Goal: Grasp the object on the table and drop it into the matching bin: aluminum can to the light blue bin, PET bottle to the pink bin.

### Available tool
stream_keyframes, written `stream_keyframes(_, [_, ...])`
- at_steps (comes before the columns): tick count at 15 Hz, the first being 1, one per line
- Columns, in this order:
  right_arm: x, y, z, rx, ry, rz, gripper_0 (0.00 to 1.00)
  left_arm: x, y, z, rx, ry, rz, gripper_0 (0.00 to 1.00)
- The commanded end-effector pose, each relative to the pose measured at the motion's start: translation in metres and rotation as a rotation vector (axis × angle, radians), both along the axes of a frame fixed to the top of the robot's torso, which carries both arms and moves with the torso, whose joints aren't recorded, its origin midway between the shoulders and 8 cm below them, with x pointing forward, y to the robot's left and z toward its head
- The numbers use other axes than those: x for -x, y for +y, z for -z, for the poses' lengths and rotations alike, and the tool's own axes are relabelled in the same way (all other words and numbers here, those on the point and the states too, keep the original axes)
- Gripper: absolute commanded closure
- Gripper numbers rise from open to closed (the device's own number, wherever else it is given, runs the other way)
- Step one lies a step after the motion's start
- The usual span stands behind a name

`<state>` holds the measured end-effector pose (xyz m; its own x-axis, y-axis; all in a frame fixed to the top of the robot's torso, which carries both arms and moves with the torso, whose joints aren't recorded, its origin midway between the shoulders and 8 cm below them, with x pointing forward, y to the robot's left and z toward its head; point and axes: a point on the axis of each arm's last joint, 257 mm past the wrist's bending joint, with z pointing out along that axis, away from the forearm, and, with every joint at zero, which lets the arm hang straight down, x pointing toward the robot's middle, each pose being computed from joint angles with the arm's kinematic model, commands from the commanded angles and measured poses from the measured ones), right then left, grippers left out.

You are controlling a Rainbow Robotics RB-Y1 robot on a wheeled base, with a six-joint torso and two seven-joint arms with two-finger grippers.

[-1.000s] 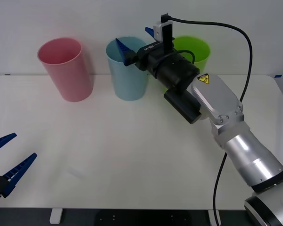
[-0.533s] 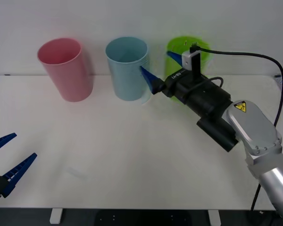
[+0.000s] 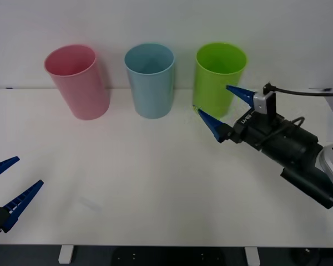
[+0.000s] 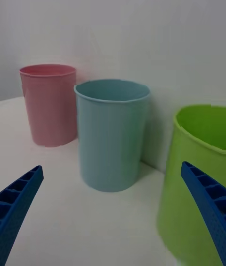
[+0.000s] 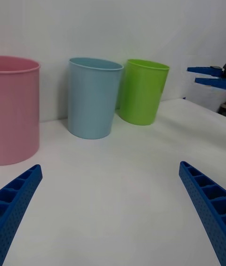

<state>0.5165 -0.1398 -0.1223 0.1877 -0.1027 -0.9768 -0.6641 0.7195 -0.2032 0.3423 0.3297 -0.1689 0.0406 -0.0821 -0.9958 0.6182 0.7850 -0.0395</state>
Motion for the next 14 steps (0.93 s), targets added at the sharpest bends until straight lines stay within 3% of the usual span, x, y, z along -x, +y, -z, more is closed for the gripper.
stream_keyframes(1, [0.02,-0.034,0.019,0.048,0.008,-0.006,0.0,0.0,0.0,0.0,0.0,0.0,0.0,0.0])
stream_keyframes(5, [0.052,-0.078,0.037,0.077,0.042,-0.022,0.0,0.0,0.0,0.0,0.0,0.0,0.0,0.0])
stream_keyframes(14, [0.125,-0.139,0.064,0.082,0.124,-0.048,0.0,0.0,0.0,0.0,0.0,0.0,0.0,0.0])
